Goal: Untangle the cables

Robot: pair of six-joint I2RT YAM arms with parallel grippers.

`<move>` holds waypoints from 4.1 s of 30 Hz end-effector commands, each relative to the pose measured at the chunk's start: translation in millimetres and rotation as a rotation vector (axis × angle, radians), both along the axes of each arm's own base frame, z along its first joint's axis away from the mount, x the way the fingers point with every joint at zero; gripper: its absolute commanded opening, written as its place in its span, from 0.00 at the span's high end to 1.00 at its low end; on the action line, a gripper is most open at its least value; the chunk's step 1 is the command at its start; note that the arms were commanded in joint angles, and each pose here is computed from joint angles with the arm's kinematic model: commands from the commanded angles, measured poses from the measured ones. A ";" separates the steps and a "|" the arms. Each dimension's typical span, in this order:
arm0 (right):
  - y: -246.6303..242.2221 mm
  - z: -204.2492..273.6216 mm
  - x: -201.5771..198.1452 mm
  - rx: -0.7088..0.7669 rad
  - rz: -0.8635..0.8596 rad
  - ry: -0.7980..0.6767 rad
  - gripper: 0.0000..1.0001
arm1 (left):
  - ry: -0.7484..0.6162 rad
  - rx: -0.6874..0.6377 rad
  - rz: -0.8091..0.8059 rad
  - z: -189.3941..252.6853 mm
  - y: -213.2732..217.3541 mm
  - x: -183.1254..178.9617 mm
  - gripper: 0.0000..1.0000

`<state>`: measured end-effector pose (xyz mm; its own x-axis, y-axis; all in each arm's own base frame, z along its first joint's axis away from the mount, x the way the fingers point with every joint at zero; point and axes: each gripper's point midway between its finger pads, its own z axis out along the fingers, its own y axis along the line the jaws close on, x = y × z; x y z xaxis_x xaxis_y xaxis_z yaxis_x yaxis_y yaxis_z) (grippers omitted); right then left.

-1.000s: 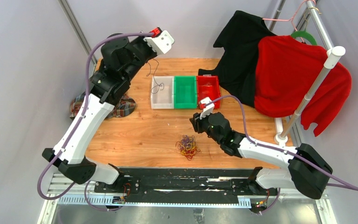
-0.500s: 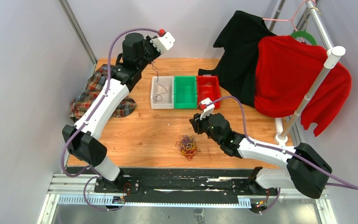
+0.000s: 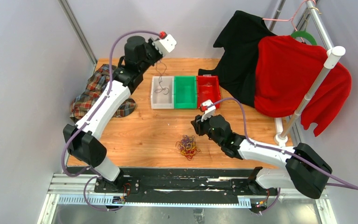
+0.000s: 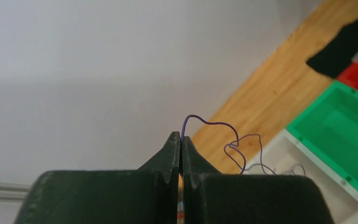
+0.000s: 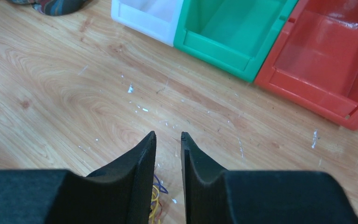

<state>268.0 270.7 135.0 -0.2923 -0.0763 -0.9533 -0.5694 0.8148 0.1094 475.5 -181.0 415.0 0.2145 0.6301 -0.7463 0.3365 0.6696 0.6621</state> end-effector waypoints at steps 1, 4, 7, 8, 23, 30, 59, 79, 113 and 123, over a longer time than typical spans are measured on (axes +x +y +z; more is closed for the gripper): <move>-10.5 -3.5 2.3 0.020 -0.034 0.007 0.74 | 0.131 0.066 -0.016 -71.0 -1.8 -3.3 1.00; -11.8 -2.7 2.6 0.024 -0.038 0.006 0.75 | 0.209 0.080 -0.014 -106.9 -2.6 -3.8 1.00; -12.7 -3.4 3.3 0.022 -0.042 0.008 0.75 | 0.282 0.077 -0.012 -135.4 -5.2 -2.7 1.00; -12.7 -3.2 3.4 0.023 -0.043 0.008 0.75 | 0.299 0.076 -0.014 -143.5 -6.6 -2.5 1.00; -21.8 0.6 9.5 0.026 -0.078 0.008 0.77 | 0.533 0.073 -0.010 -276.8 -23.3 13.9 1.00; -27.1 0.8 13.3 0.026 -0.090 0.015 0.78 | 0.584 0.132 0.053 -330.4 -14.9 23.5 1.00; -26.5 0.9 5.0 0.024 -0.043 0.060 0.68 | 0.732 -0.057 -0.162 -226.1 -14.2 -48.4 0.17; -44.3 -25.1 -21.9 -0.004 -0.039 0.159 0.66 | 1.274 -0.107 -0.579 -301.5 -114.5 -248.1 0.23; -47.9 -20.5 -67.6 0.019 0.076 0.262 0.65 | 1.217 -0.069 -0.608 -276.8 -143.5 -254.1 0.96; -4.4 32.9 -56.2 0.227 0.085 0.102 0.53 | 1.186 -0.061 -0.597 -235.8 -119.9 -274.1 0.99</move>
